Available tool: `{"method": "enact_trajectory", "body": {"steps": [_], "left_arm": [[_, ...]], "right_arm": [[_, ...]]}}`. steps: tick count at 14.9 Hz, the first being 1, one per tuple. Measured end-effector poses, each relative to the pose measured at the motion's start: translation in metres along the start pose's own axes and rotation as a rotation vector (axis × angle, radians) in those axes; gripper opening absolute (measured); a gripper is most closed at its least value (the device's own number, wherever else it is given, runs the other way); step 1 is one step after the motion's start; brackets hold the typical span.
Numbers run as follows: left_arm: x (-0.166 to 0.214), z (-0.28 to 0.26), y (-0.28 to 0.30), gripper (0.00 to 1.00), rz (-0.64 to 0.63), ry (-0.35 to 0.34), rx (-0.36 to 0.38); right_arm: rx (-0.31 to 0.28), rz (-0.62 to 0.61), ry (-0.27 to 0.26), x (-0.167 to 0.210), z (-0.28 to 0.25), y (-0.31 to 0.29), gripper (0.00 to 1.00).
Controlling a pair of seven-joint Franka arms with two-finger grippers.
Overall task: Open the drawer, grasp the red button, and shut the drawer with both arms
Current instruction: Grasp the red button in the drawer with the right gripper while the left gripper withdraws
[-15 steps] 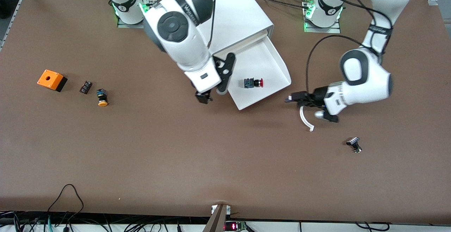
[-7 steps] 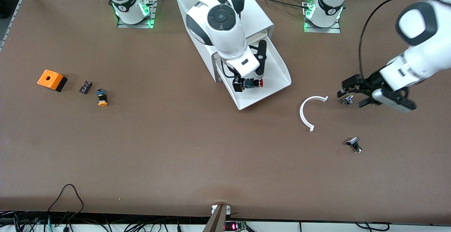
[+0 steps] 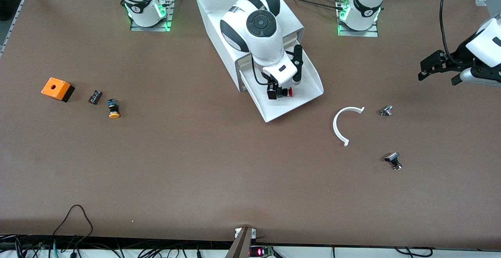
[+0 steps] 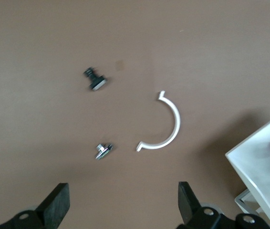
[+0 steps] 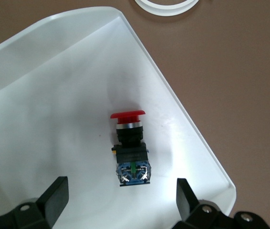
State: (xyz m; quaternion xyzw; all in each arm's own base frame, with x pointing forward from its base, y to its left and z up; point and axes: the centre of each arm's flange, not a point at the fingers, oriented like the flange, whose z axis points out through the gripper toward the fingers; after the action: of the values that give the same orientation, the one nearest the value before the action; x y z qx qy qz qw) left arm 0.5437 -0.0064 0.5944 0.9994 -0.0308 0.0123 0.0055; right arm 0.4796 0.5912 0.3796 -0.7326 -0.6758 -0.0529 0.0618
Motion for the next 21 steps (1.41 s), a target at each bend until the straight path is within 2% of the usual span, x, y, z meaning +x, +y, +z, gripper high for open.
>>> {"method": "enact_trajectory", "body": {"steps": [3, 7, 15, 17, 19, 21], "left_arm": [[0.001, 0.004, 0.02, 1.0, -0.062, -0.021, 0.054], [0.002, 0.01, 0.021, 1.0, -0.076, -0.035, 0.056], [0.0, 0.011, 0.019, 1.0, -0.1, -0.055, 0.057], [0.001, 0.01, 0.019, 1.0, -0.102, -0.054, 0.057], [0.001, 0.01, 0.019, 1.0, -0.104, -0.053, 0.057], [0.001, 0.01, 0.019, 1.0, -0.106, -0.053, 0.057]], "right_arm": [[-0.005, -0.012, -0.025, 0.0, 0.016, -0.001, 1.0], [-0.013, -0.018, -0.025, 0.001, 0.043, 0.0, 1.0], [-0.02, -0.028, -0.021, 0.003, 0.061, 0.0, 0.98], [-0.024, -0.031, -0.018, 0.003, 0.065, 0.0, 0.78], [-0.038, -0.04, -0.015, 0.003, 0.066, 0.002, 0.74], [-0.053, -0.051, -0.017, 0.005, 0.064, 0.001, 0.54]]}}
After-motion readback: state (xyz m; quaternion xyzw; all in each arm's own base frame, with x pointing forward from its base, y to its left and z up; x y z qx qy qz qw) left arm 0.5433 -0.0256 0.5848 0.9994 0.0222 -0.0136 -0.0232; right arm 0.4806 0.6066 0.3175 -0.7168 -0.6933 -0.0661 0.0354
